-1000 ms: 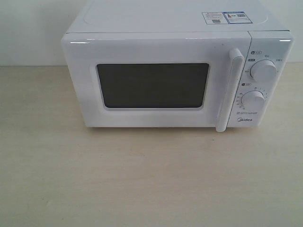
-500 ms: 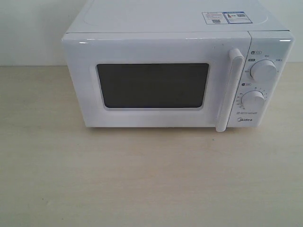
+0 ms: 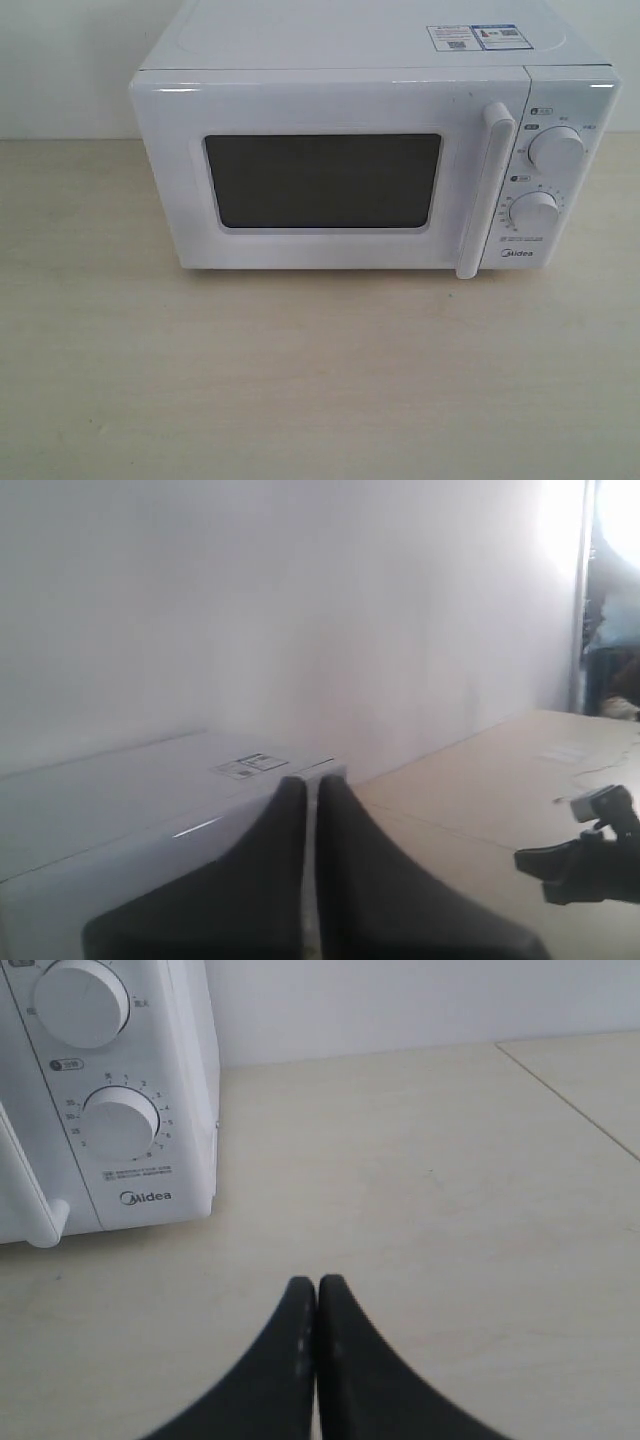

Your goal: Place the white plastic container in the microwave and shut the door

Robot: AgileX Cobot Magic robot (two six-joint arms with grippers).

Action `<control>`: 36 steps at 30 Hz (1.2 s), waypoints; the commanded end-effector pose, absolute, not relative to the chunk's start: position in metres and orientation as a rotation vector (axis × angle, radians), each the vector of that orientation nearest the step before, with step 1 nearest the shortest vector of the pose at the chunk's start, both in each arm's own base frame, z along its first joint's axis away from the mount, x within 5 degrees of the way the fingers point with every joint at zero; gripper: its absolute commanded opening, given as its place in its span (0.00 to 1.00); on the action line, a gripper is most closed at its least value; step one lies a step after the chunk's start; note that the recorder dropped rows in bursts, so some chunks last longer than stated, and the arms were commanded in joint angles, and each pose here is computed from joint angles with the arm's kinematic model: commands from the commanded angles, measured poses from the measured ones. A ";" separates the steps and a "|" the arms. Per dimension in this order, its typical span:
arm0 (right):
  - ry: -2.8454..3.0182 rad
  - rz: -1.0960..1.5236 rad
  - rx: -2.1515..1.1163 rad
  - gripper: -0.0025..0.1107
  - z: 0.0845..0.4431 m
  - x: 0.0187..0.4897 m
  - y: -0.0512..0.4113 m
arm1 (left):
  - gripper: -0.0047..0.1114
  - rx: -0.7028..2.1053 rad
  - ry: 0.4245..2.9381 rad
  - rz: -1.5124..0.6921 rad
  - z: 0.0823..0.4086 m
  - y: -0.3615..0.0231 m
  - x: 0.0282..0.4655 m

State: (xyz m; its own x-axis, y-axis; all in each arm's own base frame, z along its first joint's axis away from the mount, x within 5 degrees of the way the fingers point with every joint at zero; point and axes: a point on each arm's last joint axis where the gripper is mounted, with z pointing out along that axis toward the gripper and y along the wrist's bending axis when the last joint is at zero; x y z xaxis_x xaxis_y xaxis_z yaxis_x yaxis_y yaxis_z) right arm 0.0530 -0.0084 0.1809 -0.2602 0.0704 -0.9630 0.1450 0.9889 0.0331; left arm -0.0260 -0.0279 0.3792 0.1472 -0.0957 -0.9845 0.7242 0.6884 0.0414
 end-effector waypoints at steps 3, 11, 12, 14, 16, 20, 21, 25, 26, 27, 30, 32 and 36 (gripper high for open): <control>1.819 -0.072 0.159 0.02 0.182 0.053 -0.008 | 0.08 0.592 1.295 -0.512 0.372 -0.024 -0.035; 1.819 -0.071 0.161 0.02 0.182 0.053 -0.008 | 0.08 0.561 1.398 -0.522 0.360 -0.029 -0.045; 1.819 -0.071 0.161 0.02 0.182 0.053 -0.008 | 0.08 0.556 1.402 -0.515 0.360 -0.030 -0.045; 1.819 -0.071 0.161 0.02 0.182 0.053 -0.008 | 0.08 0.539 1.403 -0.500 0.360 -0.031 -0.044; 1.819 -0.072 0.159 0.02 0.182 0.053 -0.008 | 0.08 0.532 1.403 -0.488 0.360 -0.030 -0.043; 1.819 -0.072 0.159 0.02 0.182 0.053 -0.008 | 0.08 0.515 1.387 -0.445 0.361 -0.028 -0.041; 1.819 -0.071 0.161 0.02 0.182 0.053 -0.008 | 0.08 0.513 1.385 -0.431 0.361 -0.027 -0.041; 1.819 -0.071 0.161 0.02 0.182 0.053 -0.008 | 0.08 0.490 1.362 -0.410 0.363 -0.025 -0.039; 1.819 -0.071 0.161 0.02 0.182 0.053 -0.008 | 0.08 0.473 1.347 -0.403 0.364 -0.024 -0.037; 1.819 -0.071 0.161 0.02 0.182 0.053 -0.008 | 0.08 0.450 1.329 -0.387 0.363 -0.023 -0.034; 1.819 -0.072 0.159 0.02 0.182 0.053 -0.008 | 0.08 0.350 1.299 -0.342 0.357 -0.018 -0.020; 1.819 -0.072 0.159 0.02 0.182 0.053 -0.008 | 0.08 0.286 1.339 -0.294 0.345 -0.015 -0.007; 1.819 -0.071 0.161 0.02 0.182 0.053 -0.008 | 0.08 0.217 1.469 -0.212 0.308 -0.011 0.016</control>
State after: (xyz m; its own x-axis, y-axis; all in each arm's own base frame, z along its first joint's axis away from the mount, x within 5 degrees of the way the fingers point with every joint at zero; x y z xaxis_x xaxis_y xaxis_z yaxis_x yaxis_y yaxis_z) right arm 0.0530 -0.0084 0.1809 -0.2602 0.0704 -0.9630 0.1450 0.9889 0.0331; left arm 0.0027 -0.0141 0.3317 0.1515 -0.0231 -0.9882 0.3393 0.9402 0.0301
